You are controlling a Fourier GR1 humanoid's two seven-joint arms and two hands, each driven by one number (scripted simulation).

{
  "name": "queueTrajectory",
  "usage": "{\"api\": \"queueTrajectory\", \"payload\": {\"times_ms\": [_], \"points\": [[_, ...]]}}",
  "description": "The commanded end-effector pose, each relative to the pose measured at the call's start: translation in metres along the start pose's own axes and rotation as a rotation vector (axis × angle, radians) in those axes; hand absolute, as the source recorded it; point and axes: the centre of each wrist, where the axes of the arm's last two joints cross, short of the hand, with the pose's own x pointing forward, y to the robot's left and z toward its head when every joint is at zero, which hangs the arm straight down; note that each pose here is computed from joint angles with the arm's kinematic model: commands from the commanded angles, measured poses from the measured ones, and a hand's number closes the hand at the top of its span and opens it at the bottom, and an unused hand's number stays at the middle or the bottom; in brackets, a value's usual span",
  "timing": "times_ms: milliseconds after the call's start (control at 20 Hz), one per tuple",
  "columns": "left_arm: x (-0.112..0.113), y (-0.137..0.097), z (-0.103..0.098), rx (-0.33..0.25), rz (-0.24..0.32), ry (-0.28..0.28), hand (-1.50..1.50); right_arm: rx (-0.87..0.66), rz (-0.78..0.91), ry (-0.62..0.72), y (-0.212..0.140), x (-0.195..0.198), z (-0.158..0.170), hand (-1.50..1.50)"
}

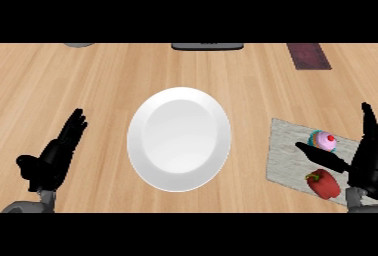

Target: Pick the cupcake from the placemat and place it in the plate

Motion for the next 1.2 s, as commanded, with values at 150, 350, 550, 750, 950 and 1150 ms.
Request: {"api": "queueTrajectory", "payload": {"times_ms": [150,350,550,750,950,1150], "points": [[0.001,-0.011,0.003,-0.004,-0.011,-0.004,0.00,0.215,0.304,0.172,-0.034,0.023,-0.003,-1.50],[0.007,-0.002,-0.013,-0.013,0.004,-0.010,0.00,0.265,0.279,0.262,-0.011,0.042,0.005,-1.50],[0.001,-0.018,0.005,0.007,0.005,-0.012,0.00,0.295,0.356,0.347,-0.025,0.053,-0.006,-1.50],[-0.005,-0.004,-0.026,-0.009,0.001,-0.010,0.00,0.312,0.368,0.381,-0.020,0.038,-0.027,-1.50],[0.001,-0.017,-0.008,-0.021,-0.007,-0.006,0.00,0.361,0.470,0.433,-0.018,0.035,-0.014,-1.50],[-0.002,-0.009,-0.005,0.000,-0.008,-0.014,0.00,0.392,0.426,0.442,-0.029,0.031,-0.035,-1.50]]}}
